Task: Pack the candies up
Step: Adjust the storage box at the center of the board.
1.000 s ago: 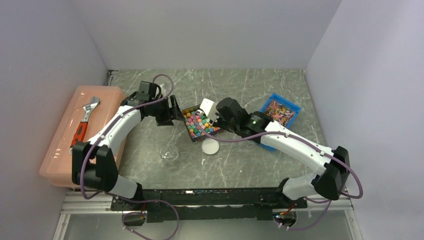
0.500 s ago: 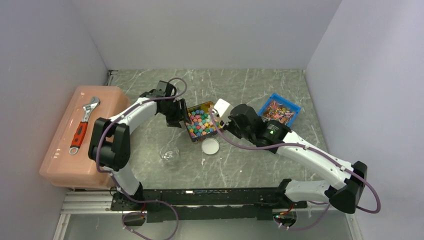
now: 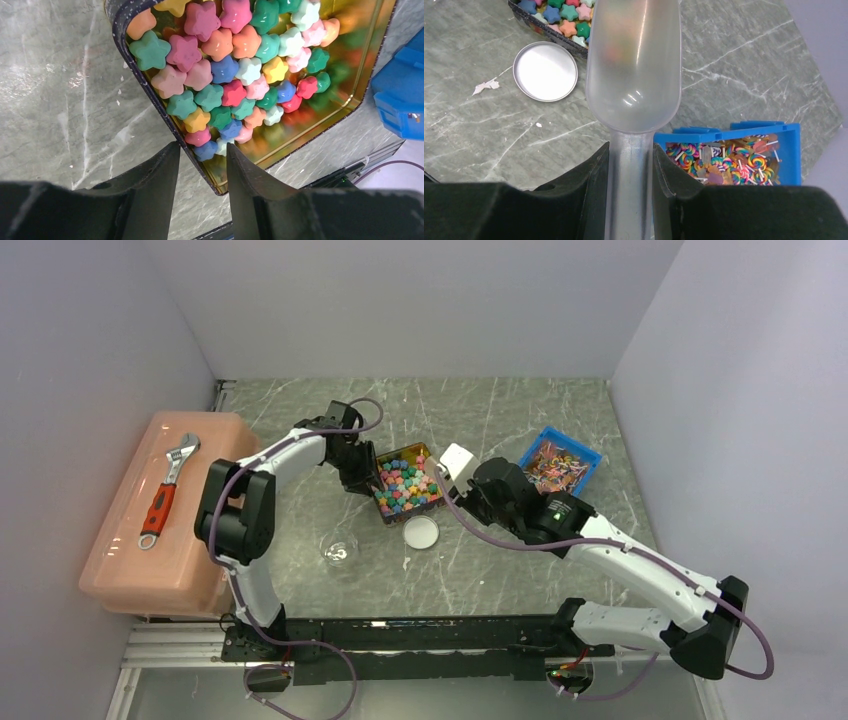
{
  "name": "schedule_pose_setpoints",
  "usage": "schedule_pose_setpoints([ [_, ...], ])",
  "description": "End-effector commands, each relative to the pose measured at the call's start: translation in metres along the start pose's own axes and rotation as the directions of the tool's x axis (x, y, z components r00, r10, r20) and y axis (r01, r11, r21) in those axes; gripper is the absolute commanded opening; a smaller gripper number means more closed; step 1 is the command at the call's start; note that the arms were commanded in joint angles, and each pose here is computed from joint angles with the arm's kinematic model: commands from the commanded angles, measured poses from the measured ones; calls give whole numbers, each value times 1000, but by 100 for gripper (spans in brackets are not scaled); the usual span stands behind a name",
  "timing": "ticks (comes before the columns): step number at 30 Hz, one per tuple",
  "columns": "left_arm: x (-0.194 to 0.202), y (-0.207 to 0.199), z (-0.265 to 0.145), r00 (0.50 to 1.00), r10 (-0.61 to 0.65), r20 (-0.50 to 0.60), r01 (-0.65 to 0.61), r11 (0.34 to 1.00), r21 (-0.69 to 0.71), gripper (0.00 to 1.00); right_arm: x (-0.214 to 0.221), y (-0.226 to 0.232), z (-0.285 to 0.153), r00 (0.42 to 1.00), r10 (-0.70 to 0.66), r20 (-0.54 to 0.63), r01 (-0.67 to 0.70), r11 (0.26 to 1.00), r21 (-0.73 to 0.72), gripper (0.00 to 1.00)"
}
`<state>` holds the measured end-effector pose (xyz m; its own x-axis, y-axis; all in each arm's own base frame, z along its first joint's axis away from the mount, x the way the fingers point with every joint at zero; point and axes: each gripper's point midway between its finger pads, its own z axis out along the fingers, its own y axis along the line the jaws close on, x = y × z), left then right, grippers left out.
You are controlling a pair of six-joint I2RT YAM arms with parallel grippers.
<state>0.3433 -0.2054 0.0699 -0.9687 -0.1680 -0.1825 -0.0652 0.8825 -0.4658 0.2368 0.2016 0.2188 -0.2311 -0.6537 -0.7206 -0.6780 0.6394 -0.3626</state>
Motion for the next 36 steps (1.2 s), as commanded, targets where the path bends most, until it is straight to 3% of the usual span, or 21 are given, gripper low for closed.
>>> schedule_pose_setpoints([
  [1,-2,-4,0,1000,26,-8,-26,1000,-3,43,-17,-2,-8,995,46,86,-46,999,1,0],
  [17,-9,-5,-3,990,136,-30,-136,990,-26,3,-15,-2,-9,997,41,71,-41,999,-3,0],
  [28,-15,-10,-6,989,148,-24,-148,989,-17,6,-9,15,1,1000,13,14,-12,997,-82,0],
  [36,-9,-14,-11,990,143,-14,-143,990,15,29,-3,18,10,997,-30,-67,23,995,-102,0],
])
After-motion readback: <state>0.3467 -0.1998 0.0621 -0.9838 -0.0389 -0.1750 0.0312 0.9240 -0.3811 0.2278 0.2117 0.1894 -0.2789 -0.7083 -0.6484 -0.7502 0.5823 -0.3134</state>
